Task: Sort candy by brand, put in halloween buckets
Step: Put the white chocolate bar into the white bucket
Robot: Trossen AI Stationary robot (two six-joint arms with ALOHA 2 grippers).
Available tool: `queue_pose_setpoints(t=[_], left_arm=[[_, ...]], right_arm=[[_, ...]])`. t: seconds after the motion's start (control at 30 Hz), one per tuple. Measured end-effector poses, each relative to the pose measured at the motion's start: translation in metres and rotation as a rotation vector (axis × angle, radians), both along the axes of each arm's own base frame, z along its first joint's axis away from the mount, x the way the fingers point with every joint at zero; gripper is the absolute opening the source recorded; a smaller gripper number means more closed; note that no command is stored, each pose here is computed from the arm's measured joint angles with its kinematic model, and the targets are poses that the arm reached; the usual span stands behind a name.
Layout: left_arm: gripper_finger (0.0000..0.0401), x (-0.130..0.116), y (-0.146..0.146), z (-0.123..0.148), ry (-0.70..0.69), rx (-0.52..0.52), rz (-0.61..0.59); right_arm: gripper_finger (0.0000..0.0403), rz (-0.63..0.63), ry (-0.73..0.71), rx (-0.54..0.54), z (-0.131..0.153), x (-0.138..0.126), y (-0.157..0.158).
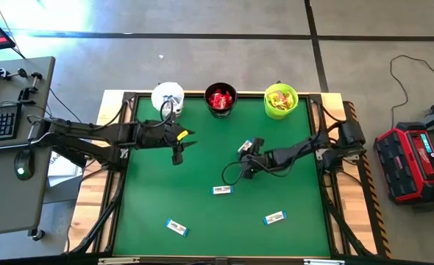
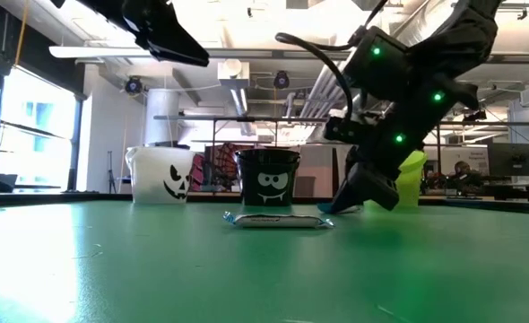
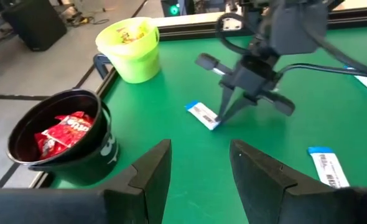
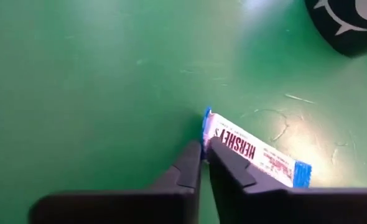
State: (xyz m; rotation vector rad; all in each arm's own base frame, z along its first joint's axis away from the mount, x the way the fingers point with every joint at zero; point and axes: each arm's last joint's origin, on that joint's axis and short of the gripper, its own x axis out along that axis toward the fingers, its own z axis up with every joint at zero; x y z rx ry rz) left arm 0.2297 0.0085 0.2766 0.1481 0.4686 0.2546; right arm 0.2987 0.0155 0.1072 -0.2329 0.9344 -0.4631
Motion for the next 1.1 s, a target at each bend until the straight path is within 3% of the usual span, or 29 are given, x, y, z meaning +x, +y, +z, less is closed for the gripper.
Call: queue_pose_setpoints(t=[0.27, 0.7, 0.83, 1.1], left_arm=[[0.0156, 0.0, -0.006, 0.0, 0.001, -0.003, -0.028], [0.015, 0.006, -0.018, -0.01, 0.065, 0.028, -0.073], [0.0116, 0.005, -0.017, -0.01, 0.071, 0.059, -0.037], [0.0008, 0.005, -0.017, -0.009, 0.067, 0.073, -0.011]], right_arm=[[0.0001, 0.018, -0.036, 0.045, 0.008, 0.001, 0.001], [0.0, 0.094, -0.19, 0.053, 0.064, 0.038, 0.018], [0.0, 0.091, -0.253, 0.06, 0.083, 0.051, 0.016], [0.0, 0.127, -0.359, 0.072, 0.109, 0.071, -0.004]])
